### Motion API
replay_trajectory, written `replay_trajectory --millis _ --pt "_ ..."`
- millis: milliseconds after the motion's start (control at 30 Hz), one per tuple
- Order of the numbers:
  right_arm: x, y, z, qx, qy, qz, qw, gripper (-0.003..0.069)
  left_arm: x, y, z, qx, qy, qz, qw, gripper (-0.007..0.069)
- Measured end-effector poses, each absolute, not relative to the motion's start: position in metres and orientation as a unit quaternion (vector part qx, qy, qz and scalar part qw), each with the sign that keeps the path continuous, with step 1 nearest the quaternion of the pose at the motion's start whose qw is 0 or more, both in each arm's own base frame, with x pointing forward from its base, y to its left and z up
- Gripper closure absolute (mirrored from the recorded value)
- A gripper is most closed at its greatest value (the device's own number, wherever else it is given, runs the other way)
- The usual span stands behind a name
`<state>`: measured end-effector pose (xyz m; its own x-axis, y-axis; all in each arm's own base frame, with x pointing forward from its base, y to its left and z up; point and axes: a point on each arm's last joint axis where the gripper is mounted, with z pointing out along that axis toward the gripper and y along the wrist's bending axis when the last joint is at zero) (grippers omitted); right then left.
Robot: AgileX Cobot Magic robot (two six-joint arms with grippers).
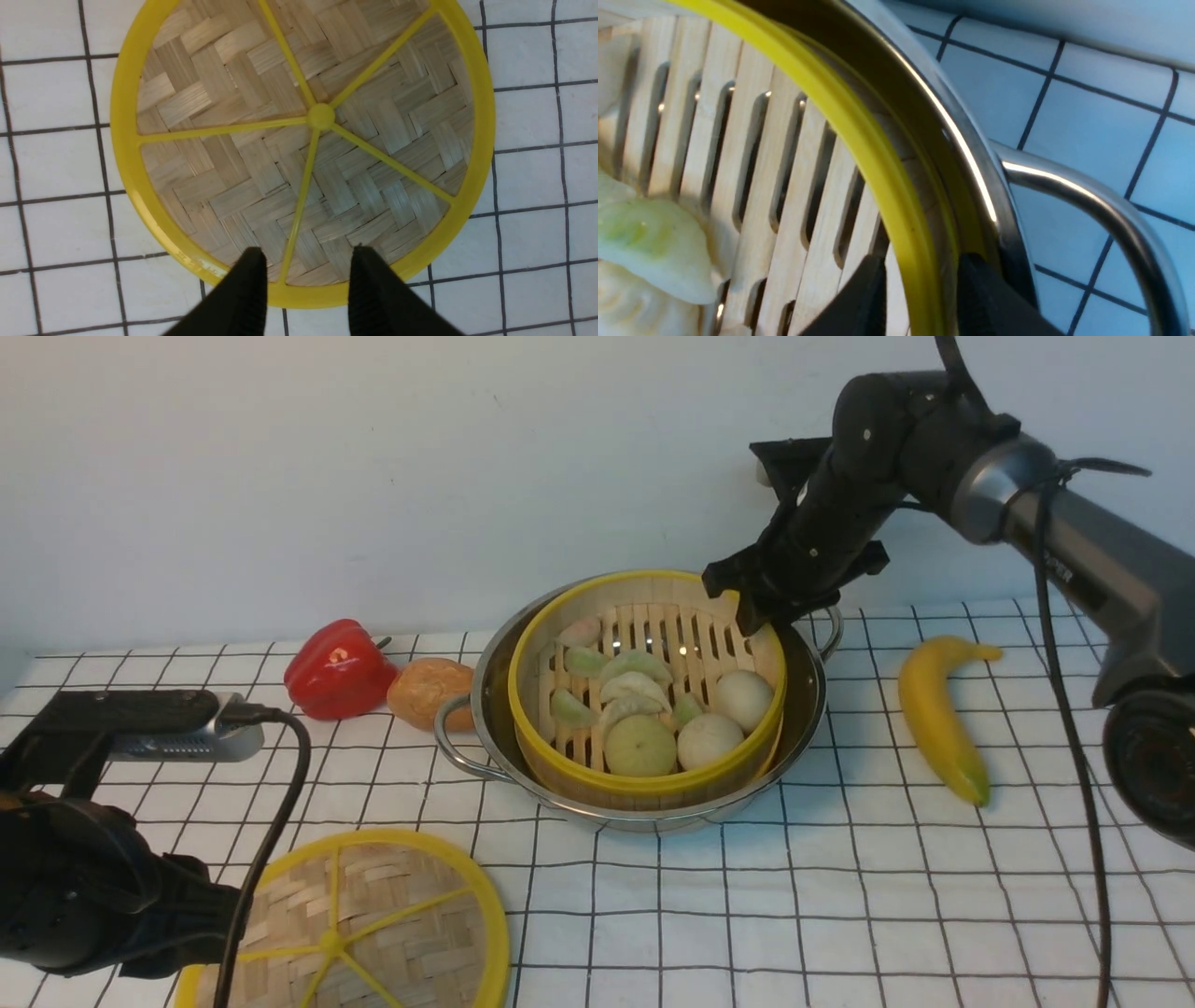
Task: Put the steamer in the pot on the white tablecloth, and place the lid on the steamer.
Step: 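Place the bamboo steamer basket of food into the steel pot with the right gripper, then grasp the bamboo steamer lid lying on the table by its centre knob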
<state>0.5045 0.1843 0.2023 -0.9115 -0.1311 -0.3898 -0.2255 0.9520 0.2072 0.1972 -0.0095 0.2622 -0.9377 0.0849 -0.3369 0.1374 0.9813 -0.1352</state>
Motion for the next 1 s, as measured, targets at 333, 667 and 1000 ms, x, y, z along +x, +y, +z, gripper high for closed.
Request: replay_trajectory --millis 333,667,1000 --pt "0.505 0.18 0.211 -0.089 0.968 0.129 0.198 0.0246 0.197 -0.009 0.262 0.057 0.981 -0.079 0.167 0.0382" --pt "0.489 0.172 0.286 -0.088 0.949 0.149 0.263 0.0209 0.198 -0.01 0.263 0.053 0.98 -0.084 0.173 0.0382" --pt "0.418 0.096 0.459 -0.068 0.87 0.242 0.425 0.0407 0.212 -0.015 0.26 0.058 0.969 -0.111 0.211 0.0382"
